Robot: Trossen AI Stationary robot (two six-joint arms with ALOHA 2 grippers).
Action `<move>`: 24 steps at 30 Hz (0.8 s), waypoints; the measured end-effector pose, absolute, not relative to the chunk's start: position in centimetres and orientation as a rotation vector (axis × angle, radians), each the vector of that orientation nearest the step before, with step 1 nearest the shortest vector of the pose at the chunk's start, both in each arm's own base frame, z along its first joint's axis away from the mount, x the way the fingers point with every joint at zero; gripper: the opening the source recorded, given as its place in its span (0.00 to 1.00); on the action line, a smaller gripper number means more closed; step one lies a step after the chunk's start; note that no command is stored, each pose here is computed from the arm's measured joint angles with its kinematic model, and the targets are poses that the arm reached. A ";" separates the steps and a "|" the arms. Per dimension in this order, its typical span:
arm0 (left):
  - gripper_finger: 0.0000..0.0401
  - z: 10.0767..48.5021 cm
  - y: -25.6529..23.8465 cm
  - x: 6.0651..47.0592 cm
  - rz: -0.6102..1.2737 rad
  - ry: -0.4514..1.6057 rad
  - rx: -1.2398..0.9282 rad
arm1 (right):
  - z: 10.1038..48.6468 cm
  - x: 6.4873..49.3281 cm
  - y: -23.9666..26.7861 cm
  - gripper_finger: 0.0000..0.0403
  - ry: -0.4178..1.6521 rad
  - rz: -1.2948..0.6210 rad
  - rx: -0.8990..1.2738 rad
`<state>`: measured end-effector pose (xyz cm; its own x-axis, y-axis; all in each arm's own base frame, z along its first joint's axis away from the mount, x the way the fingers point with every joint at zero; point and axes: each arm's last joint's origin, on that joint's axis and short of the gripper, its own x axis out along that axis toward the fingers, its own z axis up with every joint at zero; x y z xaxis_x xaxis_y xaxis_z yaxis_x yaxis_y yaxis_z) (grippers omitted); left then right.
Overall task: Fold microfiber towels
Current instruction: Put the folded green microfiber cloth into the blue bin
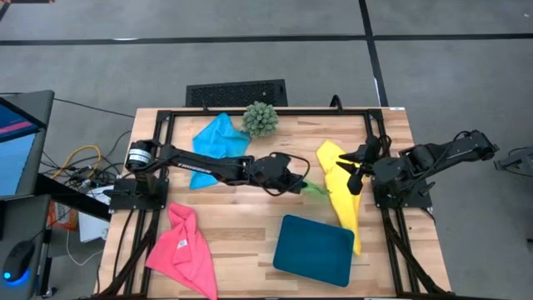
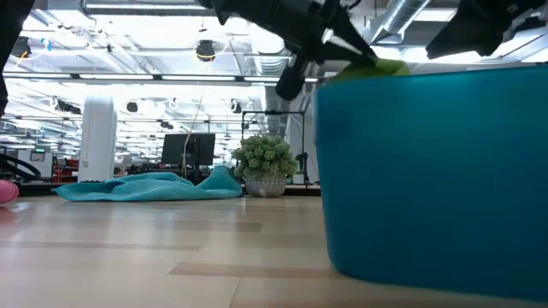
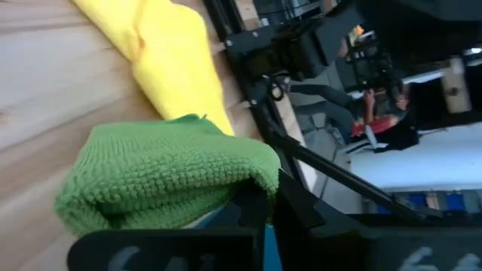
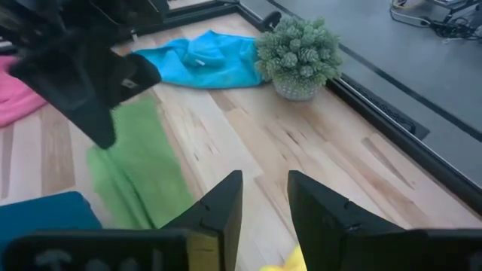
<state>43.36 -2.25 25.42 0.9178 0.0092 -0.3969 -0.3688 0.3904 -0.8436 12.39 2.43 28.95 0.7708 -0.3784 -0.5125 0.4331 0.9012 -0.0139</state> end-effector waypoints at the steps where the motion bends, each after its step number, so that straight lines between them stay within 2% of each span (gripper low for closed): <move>1: 0.00 25.6 -2.4 43.4 0.241 0.351 -1.151 | 29.0 12.4 2.4 0.33 0.532 -0.441 0.108; 10: 0.00 26.2 -4.1 43.5 0.216 0.338 -1.177 | 28.9 12.4 2.4 0.33 0.531 -0.443 0.116; 18: 0.00 27.0 -6.4 43.5 0.085 0.323 -1.216 | 28.9 12.4 2.4 0.33 0.531 -0.444 0.116; 24: 0.00 27.1 -7.9 43.3 0.059 0.323 -1.227 | 28.9 12.4 2.4 0.33 0.531 -0.444 0.117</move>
<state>43.25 -7.88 27.11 0.9528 -0.1284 -0.2751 -0.2179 0.3417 -0.9142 12.36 2.41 28.95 0.7702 -0.3785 -0.5133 0.4380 0.8990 -0.0057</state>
